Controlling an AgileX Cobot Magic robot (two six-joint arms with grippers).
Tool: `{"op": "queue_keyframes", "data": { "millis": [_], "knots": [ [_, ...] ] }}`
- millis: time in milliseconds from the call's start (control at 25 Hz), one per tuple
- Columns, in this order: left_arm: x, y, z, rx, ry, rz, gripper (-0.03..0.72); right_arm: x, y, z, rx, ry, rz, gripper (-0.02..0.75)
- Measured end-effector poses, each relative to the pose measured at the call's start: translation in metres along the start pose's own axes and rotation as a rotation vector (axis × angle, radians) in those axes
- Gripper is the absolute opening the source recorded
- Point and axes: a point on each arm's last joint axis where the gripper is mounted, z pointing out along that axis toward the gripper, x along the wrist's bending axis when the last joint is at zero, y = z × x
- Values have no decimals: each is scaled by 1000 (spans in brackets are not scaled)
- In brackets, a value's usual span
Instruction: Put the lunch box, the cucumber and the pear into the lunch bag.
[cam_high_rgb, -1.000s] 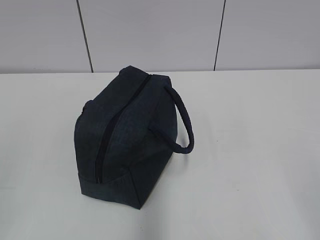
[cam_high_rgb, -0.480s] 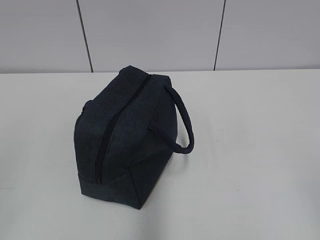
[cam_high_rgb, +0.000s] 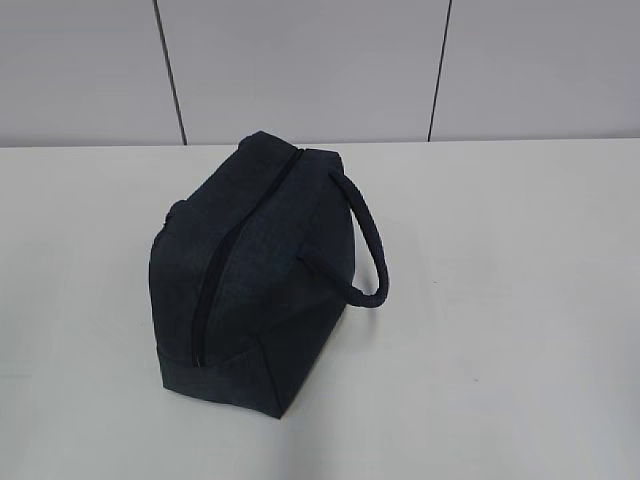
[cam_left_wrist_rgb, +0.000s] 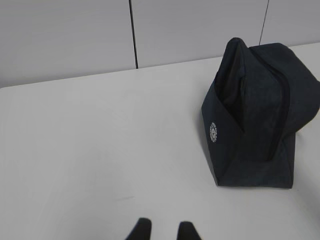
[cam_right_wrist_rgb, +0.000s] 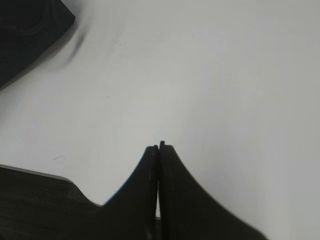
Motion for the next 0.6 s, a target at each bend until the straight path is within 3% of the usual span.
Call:
{"op": "queue_keyframes", "data": {
  "millis": [360, 600],
  "knots": [
    [0, 0, 0, 0, 1, 0, 90, 0, 0, 0, -2, -2, 1, 0],
    [0, 0, 0, 0, 1, 0, 91, 1, 0, 0, 3, -77, 48, 0]
  ]
}}
